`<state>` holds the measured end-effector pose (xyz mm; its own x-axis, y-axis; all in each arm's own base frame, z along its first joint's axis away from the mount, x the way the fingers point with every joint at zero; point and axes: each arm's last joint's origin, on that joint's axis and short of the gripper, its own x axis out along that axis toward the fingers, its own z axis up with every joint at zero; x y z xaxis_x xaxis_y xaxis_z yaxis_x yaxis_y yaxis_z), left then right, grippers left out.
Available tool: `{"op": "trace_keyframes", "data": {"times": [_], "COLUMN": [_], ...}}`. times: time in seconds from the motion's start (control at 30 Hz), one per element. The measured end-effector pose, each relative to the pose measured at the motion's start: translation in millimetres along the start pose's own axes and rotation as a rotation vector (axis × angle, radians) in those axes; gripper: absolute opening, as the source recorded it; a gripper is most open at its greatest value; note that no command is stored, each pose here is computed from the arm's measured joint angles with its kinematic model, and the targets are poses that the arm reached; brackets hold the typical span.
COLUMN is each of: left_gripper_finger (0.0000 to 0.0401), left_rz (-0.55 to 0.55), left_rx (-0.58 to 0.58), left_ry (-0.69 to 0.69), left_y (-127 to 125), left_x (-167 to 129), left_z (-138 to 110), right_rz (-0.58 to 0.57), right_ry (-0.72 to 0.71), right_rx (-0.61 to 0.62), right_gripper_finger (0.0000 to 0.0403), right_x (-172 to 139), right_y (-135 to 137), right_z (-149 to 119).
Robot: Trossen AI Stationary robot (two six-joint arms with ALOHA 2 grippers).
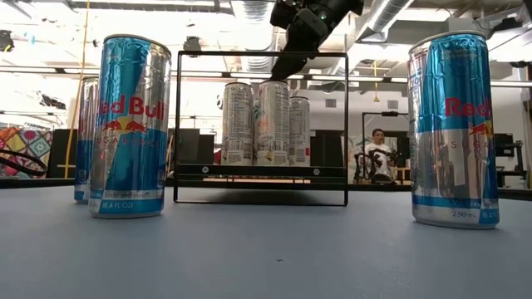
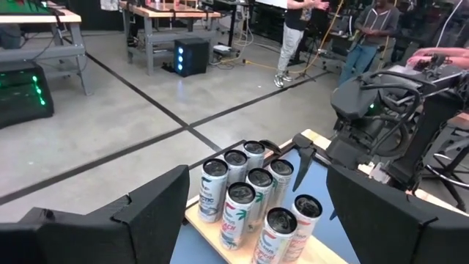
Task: Place canned beverage on shelf
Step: Put the left white-yellow soda can on the shelf
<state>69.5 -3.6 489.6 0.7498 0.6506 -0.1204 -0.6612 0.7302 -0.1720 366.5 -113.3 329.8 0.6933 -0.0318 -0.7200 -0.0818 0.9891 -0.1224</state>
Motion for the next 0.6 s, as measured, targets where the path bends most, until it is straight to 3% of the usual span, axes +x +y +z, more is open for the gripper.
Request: {"op": "trace_keyframes", "data": {"times": [0.43, 0.6], "left_gripper_finger": [0.0309, 0.0309], "left_rz": [0.000, 0.001], "left_rx": [-0.014, -0.015], "left_ry": [0.000, 0.000], "left_y": [0.1, 0.0], "left_x": [0.0, 0.0], "left_z": [-0.1, -0.2], "right_rz": [-0.001, 0.015], "right_ry": [0.011, 0.054], "right_rx": [-0.011, -0.002], "right_gripper_finger": [0.0380, 0.0380], "right_x": [0.3, 19.8], "right_y": [-2.5, -4.8], "right_z": [-2.0, -8.1]}}
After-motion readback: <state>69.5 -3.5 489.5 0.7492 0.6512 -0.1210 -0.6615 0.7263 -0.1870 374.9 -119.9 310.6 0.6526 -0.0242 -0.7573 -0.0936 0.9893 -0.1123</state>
